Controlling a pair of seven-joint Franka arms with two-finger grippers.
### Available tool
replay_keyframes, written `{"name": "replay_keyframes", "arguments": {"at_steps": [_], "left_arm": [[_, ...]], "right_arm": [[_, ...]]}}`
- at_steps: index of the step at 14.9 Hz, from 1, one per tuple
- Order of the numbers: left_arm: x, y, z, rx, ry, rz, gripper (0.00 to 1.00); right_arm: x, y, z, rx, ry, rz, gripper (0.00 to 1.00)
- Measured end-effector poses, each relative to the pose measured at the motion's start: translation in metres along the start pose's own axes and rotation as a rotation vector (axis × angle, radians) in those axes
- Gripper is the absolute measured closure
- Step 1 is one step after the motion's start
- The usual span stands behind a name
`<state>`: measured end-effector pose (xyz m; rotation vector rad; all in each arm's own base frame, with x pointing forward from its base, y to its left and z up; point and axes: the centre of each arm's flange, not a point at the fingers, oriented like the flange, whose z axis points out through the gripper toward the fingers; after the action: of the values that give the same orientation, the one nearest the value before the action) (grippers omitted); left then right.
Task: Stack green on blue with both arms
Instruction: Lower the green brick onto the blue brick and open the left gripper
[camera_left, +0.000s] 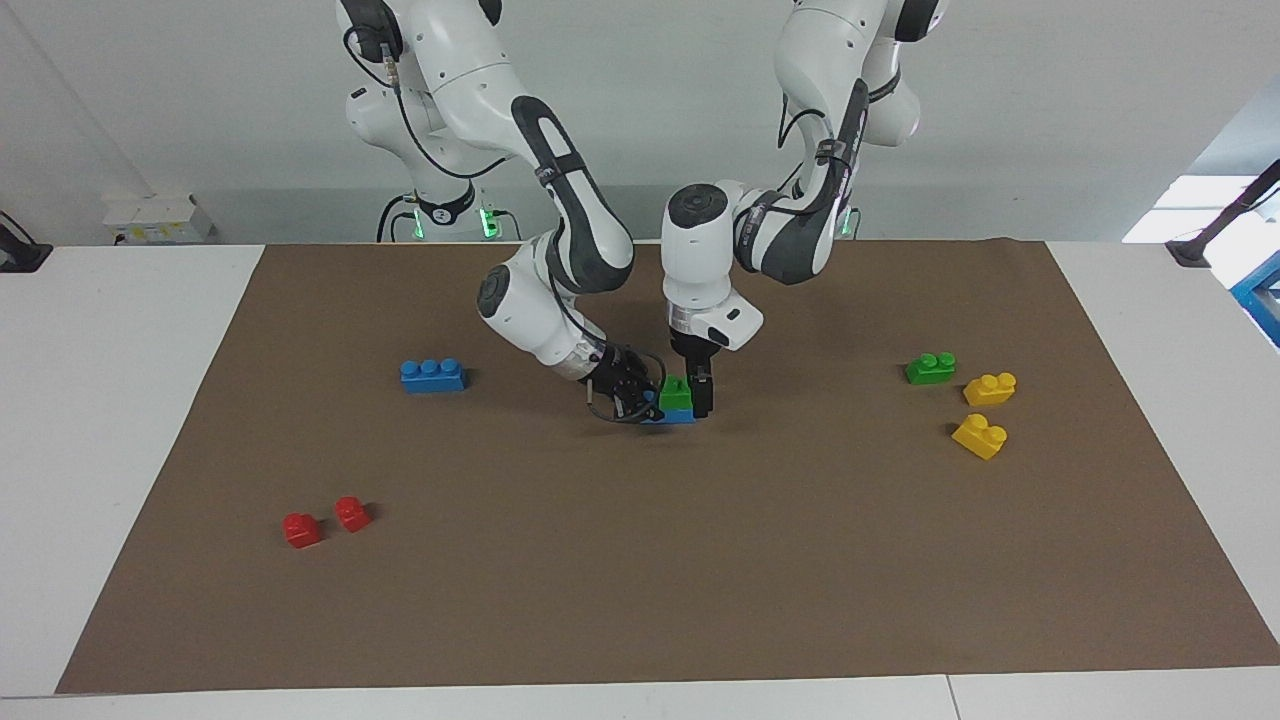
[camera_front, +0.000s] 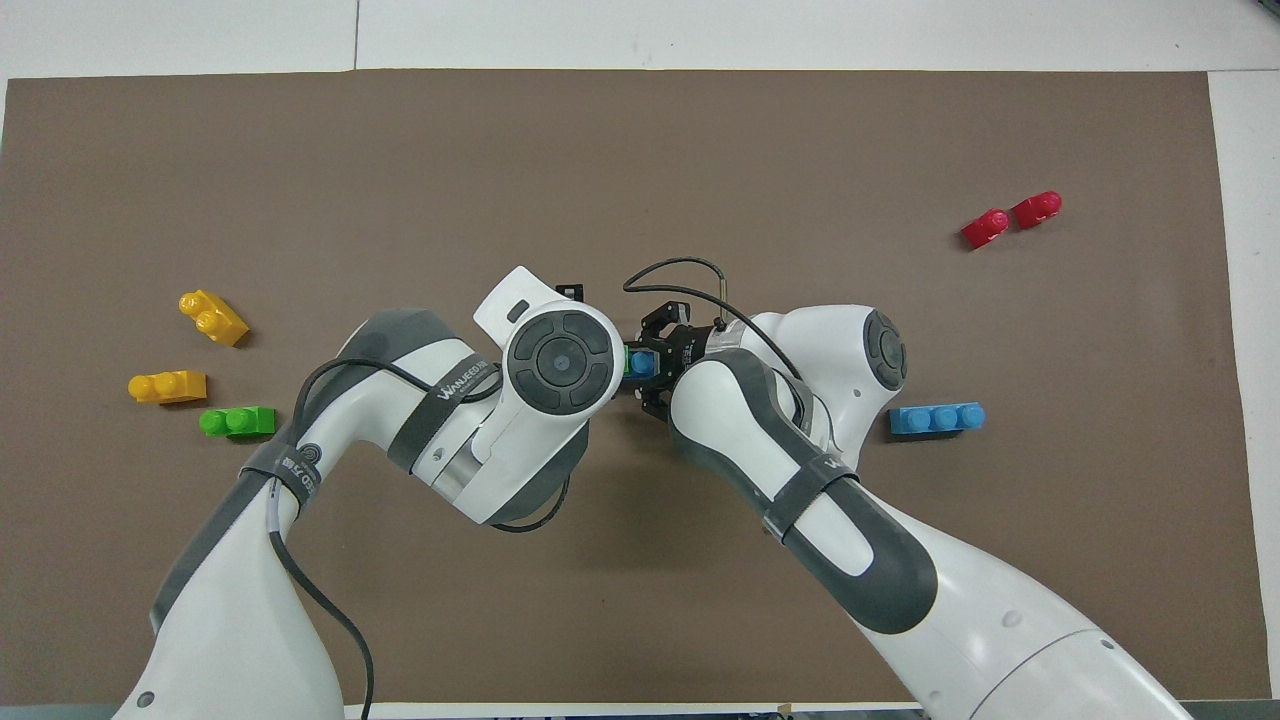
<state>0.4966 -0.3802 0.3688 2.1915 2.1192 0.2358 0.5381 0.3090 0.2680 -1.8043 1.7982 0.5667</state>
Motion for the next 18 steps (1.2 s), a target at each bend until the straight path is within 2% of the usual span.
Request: {"name": "replay_keyframes", "arguments": {"at_steps": [4,7,9,11,15,18], "left_arm": [[0.024,0.015,-0.018,-0.013,0.003,-0.024,0.0],[0.044,0.022,-0.03,0.012,0.012,0.007,0.0],[0.059,0.027,-0.046,0.028,0.002,0.034,0.0],[0.08,0.032,-0.064,0.041,-0.001,0.069,0.0],[0.12,0.04,-0.088,0.06,0.002,0.16,0.0],[0.158,0.049,-0.106,0.061,-0.009,0.255,0.0]], "right_arm": [[0.0,-0.001,-0.001,0.003,0.0,0.001,0.02],[0.005,-0.012,-0.013,0.009,-0.015,0.012,0.0],[0.016,-0.03,-0.037,0.008,-0.045,0.035,0.0],[0.041,-0.05,-0.073,0.002,-0.04,0.035,0.0],[0.114,-0.076,-0.156,-0.053,0.068,-0.016,0.0],[0.146,-0.092,-0.228,-0.108,0.174,-0.125,0.0]]}}
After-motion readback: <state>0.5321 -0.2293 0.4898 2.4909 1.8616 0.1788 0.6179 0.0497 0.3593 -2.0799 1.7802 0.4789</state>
